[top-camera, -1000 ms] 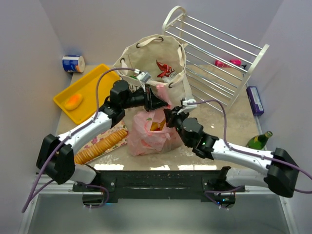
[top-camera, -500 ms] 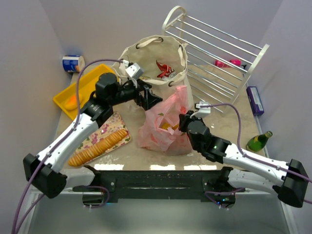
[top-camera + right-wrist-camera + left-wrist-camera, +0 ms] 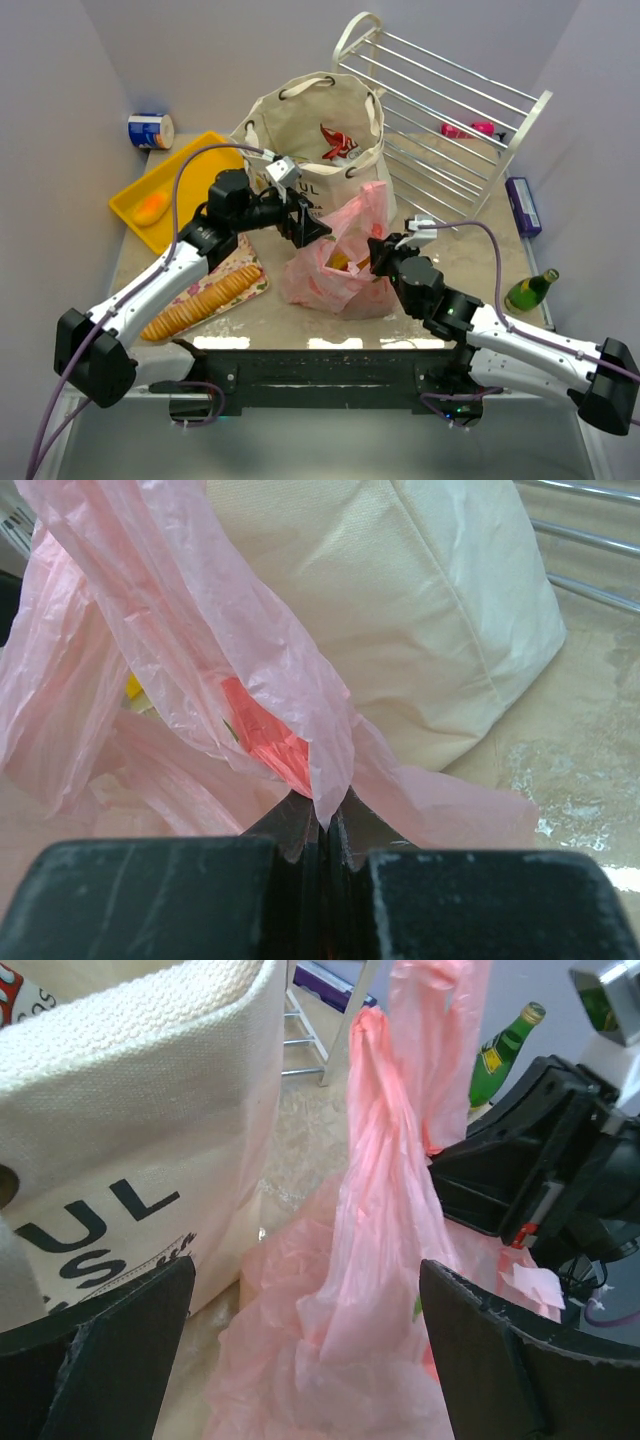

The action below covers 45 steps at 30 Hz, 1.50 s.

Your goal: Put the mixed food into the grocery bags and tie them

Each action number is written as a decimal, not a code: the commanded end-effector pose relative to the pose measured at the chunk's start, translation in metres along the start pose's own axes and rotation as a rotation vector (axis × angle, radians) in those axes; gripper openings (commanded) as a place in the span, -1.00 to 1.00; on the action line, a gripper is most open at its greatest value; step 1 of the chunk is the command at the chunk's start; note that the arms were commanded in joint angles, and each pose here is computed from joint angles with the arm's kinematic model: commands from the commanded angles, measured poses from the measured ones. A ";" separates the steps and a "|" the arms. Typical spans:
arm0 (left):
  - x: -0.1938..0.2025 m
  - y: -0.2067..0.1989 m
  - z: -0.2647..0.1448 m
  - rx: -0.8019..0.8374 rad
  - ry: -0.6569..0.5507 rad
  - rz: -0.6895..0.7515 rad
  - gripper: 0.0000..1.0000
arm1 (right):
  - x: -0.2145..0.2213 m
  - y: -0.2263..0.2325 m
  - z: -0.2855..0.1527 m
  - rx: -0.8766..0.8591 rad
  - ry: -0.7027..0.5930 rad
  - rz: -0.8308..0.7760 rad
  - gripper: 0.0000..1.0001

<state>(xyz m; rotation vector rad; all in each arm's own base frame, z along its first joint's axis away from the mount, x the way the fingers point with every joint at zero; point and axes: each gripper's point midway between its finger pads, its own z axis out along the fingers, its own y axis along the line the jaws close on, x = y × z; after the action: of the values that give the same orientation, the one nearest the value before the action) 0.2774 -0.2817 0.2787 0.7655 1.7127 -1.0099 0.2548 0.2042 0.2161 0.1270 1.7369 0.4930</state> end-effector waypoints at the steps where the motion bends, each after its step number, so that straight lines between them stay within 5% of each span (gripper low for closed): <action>1: -0.022 -0.008 0.010 0.083 -0.070 0.049 1.00 | -0.012 0.010 -0.002 -0.055 -0.040 -0.005 -1.00; 4: -0.018 -0.014 0.016 0.142 -0.069 0.026 0.93 | -0.011 0.013 -0.001 -0.070 -0.036 -0.022 -1.00; 11: -0.003 -0.024 0.025 0.223 -0.072 -0.152 -0.08 | -0.012 0.023 0.000 -0.125 -0.041 -0.067 -1.00; 16: 0.009 -0.023 0.026 0.232 -0.058 -0.190 -0.41 | -0.012 0.025 0.000 -0.144 -0.036 -0.115 -1.00; 21: 0.006 -0.023 0.025 0.228 -0.081 -0.175 -1.00 | -0.013 0.032 -0.005 -0.208 -0.038 -0.169 -1.00; 30: -0.020 -0.019 0.011 0.154 -0.226 -0.037 -1.00 | 0.002 0.054 -0.014 -0.368 0.057 -0.318 -1.00; 41: -0.001 -0.034 0.004 0.244 -0.169 0.046 -1.00 | 0.031 0.076 -0.016 -0.467 0.224 -0.339 -1.00; 45: 0.000 -0.039 -0.002 0.257 -0.154 0.071 -0.68 | 0.026 0.082 -0.019 -0.487 0.231 -0.334 -1.00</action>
<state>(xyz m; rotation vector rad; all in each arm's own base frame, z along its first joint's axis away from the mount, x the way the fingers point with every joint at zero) 0.2559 -0.3019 0.2739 0.7963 1.5256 -1.2469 0.2200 0.2708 0.1960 -0.5694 1.8094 0.6004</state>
